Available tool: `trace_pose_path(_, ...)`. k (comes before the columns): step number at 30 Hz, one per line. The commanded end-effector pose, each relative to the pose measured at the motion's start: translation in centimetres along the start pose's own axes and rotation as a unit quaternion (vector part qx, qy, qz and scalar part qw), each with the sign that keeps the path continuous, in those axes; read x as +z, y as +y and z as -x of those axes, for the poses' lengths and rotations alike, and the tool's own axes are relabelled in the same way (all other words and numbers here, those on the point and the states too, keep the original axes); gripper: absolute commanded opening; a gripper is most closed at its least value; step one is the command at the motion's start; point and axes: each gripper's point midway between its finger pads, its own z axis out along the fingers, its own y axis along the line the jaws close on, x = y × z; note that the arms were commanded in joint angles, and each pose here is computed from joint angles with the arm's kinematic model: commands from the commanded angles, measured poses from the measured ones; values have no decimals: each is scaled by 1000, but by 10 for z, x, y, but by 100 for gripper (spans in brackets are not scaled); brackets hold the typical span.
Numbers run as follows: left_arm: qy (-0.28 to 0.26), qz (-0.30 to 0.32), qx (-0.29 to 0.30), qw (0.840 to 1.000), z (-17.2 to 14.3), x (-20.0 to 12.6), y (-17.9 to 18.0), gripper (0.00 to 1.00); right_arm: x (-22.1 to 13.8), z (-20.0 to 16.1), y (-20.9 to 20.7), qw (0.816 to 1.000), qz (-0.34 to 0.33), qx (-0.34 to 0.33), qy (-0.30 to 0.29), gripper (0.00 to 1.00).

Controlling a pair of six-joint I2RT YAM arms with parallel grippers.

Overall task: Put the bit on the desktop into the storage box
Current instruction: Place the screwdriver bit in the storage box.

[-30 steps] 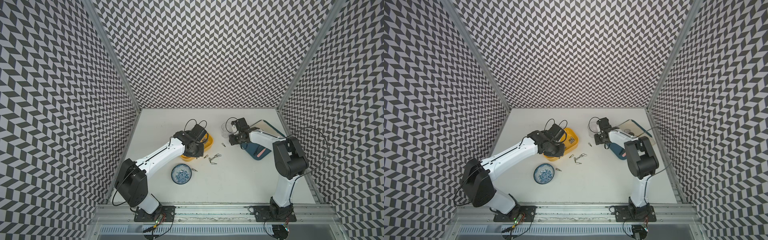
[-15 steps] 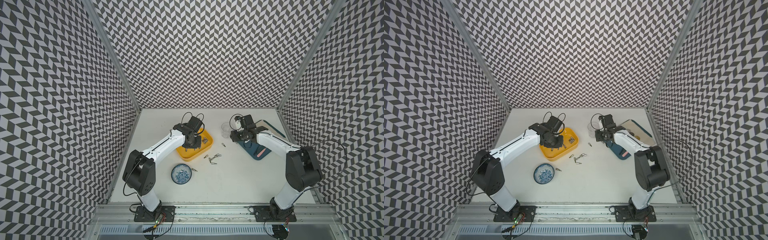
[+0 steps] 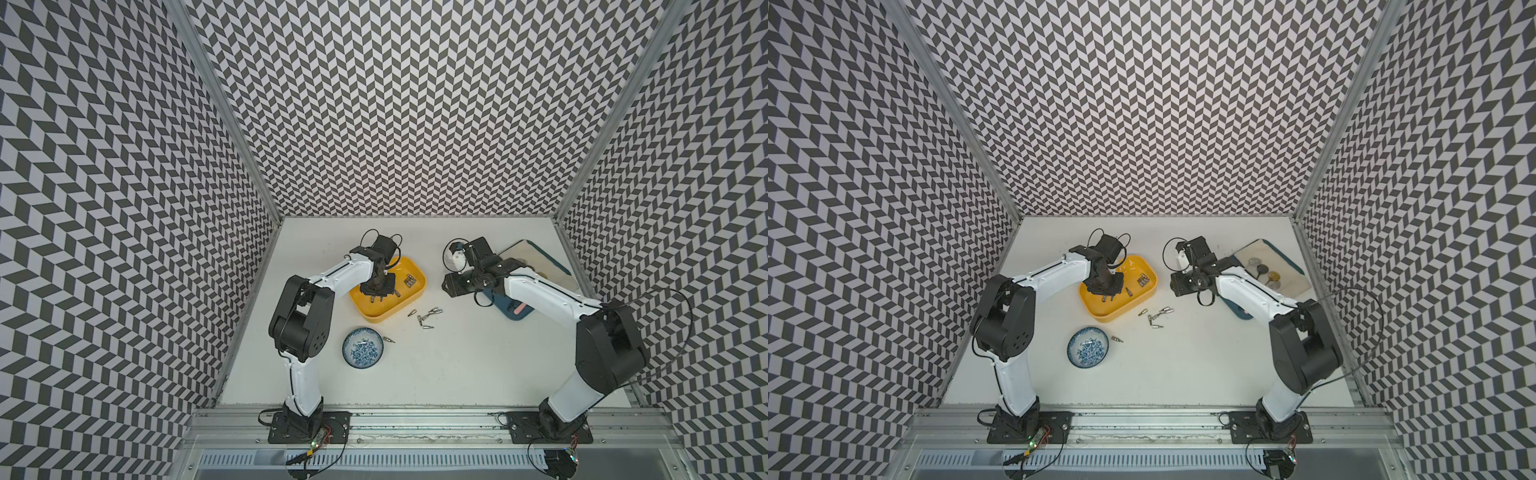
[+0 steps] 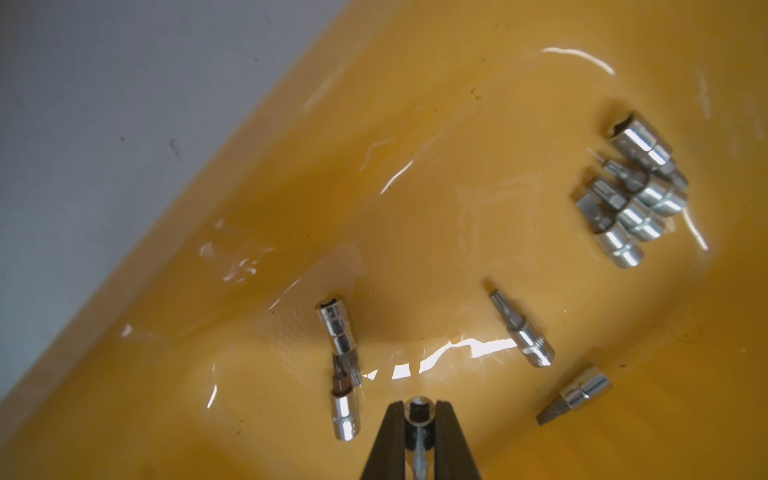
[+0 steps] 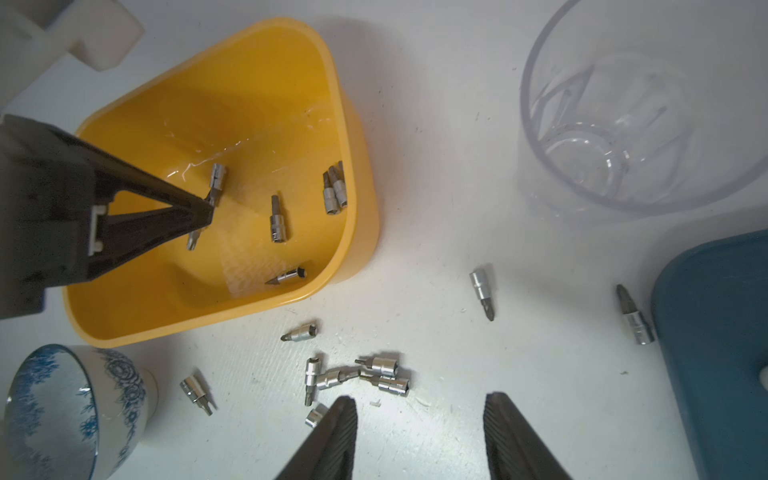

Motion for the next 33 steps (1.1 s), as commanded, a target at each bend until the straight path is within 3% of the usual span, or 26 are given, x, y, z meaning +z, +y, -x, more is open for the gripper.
trace_pose_path(1, -19, -12, 9, 1000, 17, 2, -3, 0, 12, -5, -7, 1000, -13, 12, 10, 53)
trace_pose_path(16, 2, -10, 13, 1000, 11, 24, 0, 0, 50, 5, -19, 998, -46, -21, 29, 50)
trace_pose_path(24, -3, -12, 13, 1000, 12, 18, -1, 15, 67, 14, -26, 997, -66, -33, 38, 49)
trace_pose_path(33, -42, -24, 7, 999, 25, -19, -4, 32, 82, 8, -32, 995, -75, -37, 55, 45)
